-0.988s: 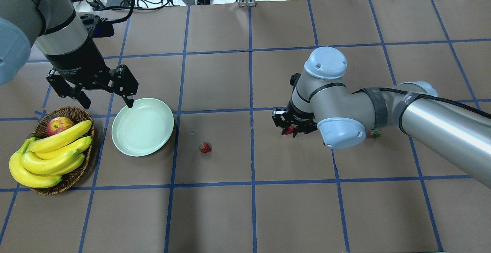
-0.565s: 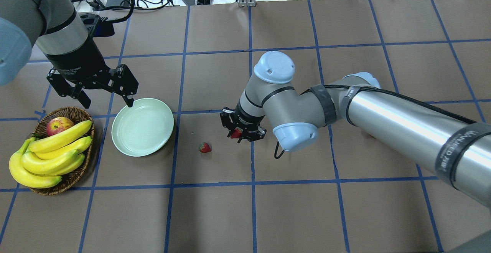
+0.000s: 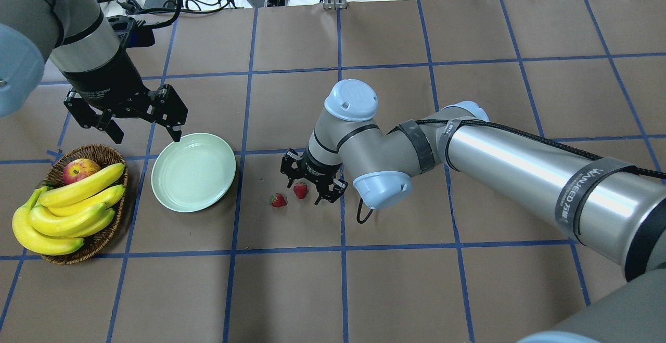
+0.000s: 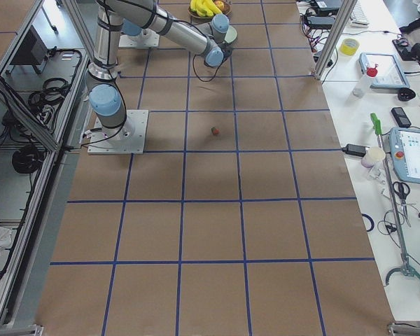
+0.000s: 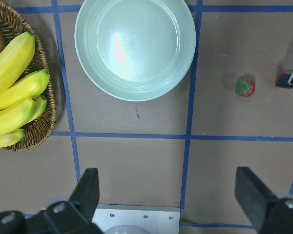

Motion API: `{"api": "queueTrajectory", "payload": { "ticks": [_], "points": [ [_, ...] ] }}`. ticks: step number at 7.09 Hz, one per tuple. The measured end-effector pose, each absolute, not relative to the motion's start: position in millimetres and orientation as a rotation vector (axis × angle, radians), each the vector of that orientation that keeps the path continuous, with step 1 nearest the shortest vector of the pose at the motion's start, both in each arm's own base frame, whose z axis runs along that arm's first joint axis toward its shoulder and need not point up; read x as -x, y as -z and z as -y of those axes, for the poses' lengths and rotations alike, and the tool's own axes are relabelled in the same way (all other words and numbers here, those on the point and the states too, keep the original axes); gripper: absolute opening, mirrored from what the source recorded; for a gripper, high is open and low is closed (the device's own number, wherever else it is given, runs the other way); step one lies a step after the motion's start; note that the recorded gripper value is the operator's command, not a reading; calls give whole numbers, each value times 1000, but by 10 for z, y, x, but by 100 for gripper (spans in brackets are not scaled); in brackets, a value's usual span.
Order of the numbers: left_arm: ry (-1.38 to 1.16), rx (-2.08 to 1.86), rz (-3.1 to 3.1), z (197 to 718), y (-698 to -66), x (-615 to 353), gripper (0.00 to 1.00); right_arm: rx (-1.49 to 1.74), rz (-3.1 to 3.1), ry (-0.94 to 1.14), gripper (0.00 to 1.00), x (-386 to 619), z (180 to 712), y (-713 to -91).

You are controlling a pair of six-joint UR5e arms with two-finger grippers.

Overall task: Collect all strawberries into plate
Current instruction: 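Carry the strawberry and release it beside the first one, then move the right gripper to the farthest strawberry and grasp it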

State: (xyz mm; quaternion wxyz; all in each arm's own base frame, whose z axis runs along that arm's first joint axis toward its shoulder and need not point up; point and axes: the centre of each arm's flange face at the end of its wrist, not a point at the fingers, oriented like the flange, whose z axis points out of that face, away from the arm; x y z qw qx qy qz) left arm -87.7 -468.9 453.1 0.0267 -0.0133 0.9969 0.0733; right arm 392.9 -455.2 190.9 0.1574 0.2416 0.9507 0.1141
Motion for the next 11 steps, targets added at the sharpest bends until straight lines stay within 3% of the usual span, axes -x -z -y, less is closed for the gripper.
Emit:
{"api": "queueTrajectory", "payload": {
  "ticks": [3,5,7,11],
  "points": [
    [-222,42,-3080,4694,-4522,873,100,-605,-2848,-102,100,-3688,4659,-2307],
    [-223,42,-3080,4693,-4515,874,100,-435,-2988,-23,100,-2996,4907,-2556],
    [-221,43,-3080,4695,-4517,871,100,-206,-3096,-52,100,-2104,5046,-2718],
    [-211,43,-3081,4709,-4514,879,100,108,-3198,-166,96,-615,4985,-2374]
  ]
}}
